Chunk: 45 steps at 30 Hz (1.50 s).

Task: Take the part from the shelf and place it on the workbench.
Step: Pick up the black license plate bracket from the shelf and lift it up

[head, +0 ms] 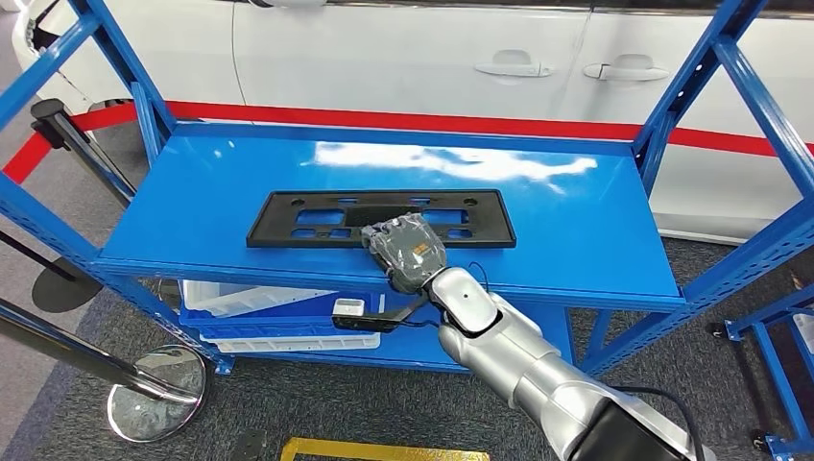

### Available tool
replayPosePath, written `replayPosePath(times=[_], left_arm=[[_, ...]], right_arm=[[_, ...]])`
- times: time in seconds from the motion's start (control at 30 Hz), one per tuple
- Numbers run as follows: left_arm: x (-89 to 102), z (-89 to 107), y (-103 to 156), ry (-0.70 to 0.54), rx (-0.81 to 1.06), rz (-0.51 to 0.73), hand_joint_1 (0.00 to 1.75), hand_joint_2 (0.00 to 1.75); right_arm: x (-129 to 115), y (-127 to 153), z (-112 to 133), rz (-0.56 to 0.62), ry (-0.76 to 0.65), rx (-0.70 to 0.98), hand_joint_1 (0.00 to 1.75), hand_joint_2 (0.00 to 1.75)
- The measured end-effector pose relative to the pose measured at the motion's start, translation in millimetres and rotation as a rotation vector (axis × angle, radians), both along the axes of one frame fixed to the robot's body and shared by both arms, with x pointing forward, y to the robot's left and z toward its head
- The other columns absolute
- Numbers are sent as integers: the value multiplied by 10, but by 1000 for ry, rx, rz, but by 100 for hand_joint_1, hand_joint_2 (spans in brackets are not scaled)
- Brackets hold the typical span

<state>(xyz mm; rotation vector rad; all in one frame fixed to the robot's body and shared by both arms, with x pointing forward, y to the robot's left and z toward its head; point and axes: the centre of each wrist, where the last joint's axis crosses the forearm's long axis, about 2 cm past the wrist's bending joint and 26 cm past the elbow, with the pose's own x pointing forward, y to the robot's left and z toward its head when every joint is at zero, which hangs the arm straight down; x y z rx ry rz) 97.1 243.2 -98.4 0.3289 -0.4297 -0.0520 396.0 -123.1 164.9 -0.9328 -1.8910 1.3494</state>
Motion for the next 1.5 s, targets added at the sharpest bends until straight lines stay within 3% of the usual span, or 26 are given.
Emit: replayPosePath(times=[0.23, 0.63, 0.77, 0.83, 0.97, 1.17, 1.5], left_arm=[[3, 8, -24, -21, 54, -37, 0, 175], [-10, 10, -70, -24, 46, -51, 0, 175], [-48, 2, -69, -24, 49, -52, 0, 175], [-57, 0, -69, -24, 50, -54, 0, 175], [-79, -3, -70, -21, 66, -51, 0, 0], [-173, -13, -112, 32, 94, -42, 0, 0], [-180, -2, -175, 36, 126, -78, 0, 0]], right_arm=[[33, -154, 211, 3, -211, 91, 175, 175], [13, -249, 443, 1, -265, 250, 175, 175], [-51, -231, 481, 14, -265, 286, 0, 0], [-78, -224, 496, 19, -262, 294, 0, 0], [-138, -217, 500, 26, -241, 299, 0, 175], [-211, -227, 403, 47, -105, 338, 0, 175], [-221, -120, 173, 92, 0, 386, 0, 175]])
